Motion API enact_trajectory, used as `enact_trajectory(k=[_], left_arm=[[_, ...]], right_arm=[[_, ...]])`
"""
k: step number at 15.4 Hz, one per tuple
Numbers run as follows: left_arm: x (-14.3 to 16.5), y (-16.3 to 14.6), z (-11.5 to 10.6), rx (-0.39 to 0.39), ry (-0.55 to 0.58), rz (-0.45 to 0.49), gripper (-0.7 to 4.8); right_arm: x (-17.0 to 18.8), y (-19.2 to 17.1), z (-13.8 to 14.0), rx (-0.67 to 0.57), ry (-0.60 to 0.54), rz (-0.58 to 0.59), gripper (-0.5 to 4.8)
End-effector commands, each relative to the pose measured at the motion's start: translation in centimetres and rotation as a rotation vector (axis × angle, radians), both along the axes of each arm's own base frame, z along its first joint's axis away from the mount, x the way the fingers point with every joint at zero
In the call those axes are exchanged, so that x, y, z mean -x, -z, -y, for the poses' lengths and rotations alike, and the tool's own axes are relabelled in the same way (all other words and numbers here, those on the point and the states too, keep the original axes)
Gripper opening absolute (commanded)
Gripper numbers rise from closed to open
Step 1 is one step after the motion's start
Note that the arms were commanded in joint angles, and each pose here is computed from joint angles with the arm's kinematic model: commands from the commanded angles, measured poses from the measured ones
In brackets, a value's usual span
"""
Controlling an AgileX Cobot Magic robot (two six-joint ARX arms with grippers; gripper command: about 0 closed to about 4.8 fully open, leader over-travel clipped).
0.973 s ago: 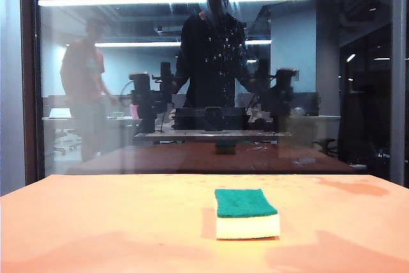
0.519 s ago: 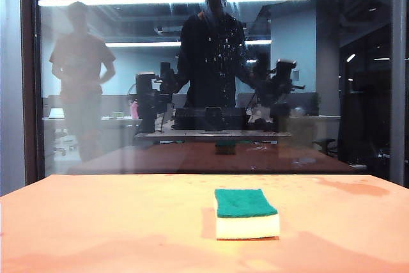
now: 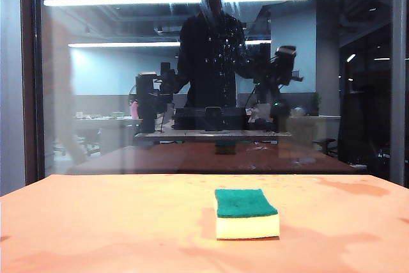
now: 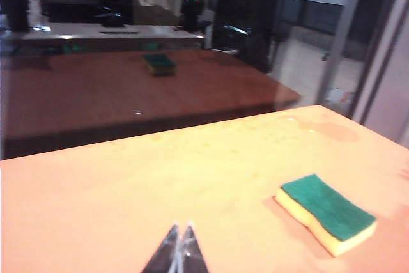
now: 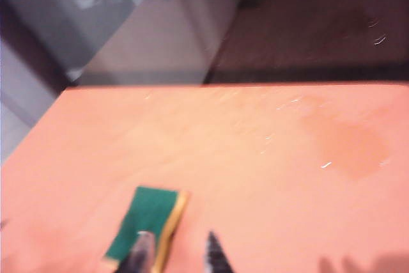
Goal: Pick up the sponge from the table, wipe the water off the glass, and finally place the sponge back on the table.
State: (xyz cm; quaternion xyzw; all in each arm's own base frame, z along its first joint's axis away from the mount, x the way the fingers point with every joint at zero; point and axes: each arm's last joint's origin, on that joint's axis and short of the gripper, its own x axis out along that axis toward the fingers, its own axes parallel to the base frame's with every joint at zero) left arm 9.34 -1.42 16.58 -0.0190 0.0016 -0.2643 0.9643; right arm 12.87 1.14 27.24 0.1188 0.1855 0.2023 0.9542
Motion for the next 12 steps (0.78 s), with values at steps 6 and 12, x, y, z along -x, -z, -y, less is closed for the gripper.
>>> enact_trajectory(k=[6,12], left_arm=[[0.1,0.6,0.0,0.001,0.019,-0.072,-0.06],[0.1,0.6,0.1,0.001,0.020,-0.074,-0.06]], right_arm=[[-4.4,2.8,-4.1,-0.049,-0.231,-0.341,2.85],[-8.1,7.3,-7.7,-0.057,-0.273,-0.529,4.19]])
